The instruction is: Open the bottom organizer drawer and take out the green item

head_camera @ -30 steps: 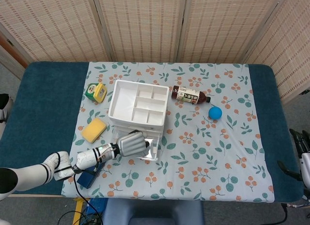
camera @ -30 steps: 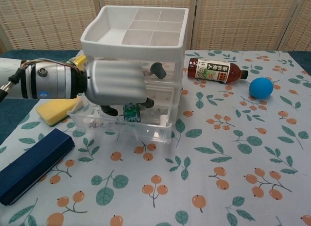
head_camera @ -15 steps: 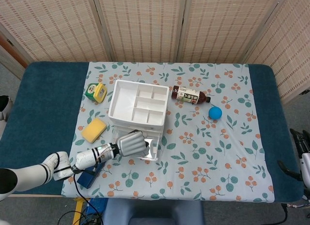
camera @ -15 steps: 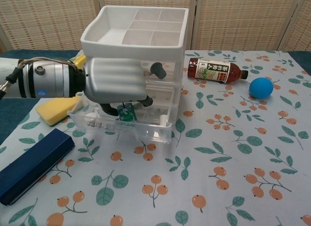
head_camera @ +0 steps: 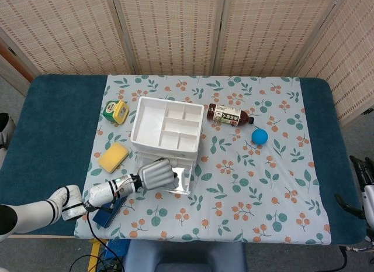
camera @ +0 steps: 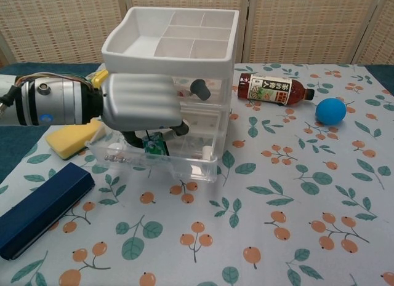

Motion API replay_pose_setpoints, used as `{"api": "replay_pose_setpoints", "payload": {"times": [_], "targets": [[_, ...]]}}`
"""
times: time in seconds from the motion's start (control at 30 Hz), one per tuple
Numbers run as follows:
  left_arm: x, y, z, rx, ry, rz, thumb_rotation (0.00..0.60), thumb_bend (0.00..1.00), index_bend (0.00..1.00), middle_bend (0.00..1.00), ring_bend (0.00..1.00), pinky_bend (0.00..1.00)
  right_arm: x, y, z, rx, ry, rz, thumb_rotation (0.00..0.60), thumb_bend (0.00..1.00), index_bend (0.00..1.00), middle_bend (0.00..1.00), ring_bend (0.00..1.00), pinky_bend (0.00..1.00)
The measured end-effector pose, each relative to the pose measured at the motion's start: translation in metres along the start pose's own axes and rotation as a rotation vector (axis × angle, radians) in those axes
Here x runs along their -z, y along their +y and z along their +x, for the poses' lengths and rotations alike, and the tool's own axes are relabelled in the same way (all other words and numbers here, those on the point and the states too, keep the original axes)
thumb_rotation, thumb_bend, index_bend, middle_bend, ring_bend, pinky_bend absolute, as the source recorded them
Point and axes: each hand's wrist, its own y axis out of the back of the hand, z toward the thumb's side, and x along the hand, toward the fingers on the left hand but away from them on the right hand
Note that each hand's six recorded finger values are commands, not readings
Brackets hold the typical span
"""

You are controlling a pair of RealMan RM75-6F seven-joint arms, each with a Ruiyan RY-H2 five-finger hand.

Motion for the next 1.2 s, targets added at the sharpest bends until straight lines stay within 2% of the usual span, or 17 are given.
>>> {"api": "replay_pose_setpoints", "payload": {"times": [0.57,1.2], "targets": [[0.005,0.001,-0.001,-0.016,0.020,-0.053,0.600,0.14,0.66,0.96,1.00,1.00,0.000,0.000,-0.001,0.000,0.000,-0.001,0.600,0.23,0.01,0.11,0.07,0.15],[0.035,0.015,-0.039,-0.078,0.154,-0.138,0.600,0.14,0.66,0.96,1.00,1.00,-0.002,0.000,-0.002,0.003,0.010,-0.004,0.600,0.23,0.01,0.11,0.07,0.15]]}}
